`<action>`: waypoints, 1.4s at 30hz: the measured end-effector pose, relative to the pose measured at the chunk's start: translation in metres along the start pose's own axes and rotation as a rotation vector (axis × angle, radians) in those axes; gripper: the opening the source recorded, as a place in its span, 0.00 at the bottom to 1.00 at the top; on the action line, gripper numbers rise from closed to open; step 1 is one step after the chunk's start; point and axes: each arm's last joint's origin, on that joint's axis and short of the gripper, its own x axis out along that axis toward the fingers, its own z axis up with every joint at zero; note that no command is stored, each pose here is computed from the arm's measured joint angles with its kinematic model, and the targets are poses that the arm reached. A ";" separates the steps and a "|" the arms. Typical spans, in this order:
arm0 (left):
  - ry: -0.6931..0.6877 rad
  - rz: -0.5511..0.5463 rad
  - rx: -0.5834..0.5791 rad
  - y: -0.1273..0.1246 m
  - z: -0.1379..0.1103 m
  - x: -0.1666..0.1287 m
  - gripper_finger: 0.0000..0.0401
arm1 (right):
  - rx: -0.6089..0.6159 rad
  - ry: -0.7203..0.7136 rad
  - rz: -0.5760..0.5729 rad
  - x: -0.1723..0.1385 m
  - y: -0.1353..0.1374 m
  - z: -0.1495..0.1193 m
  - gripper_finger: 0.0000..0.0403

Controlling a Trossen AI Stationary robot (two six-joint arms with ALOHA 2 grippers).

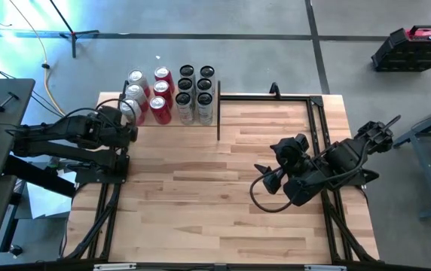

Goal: Place canned beverage on shelf
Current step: Put the pink soda can on the shelf aligned with the other pink soda cans

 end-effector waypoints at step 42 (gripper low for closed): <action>-0.232 0.017 -0.130 -0.013 0.012 0.000 0.84 | 0.004 -0.038 -0.021 0.000 -0.001 0.001 0.89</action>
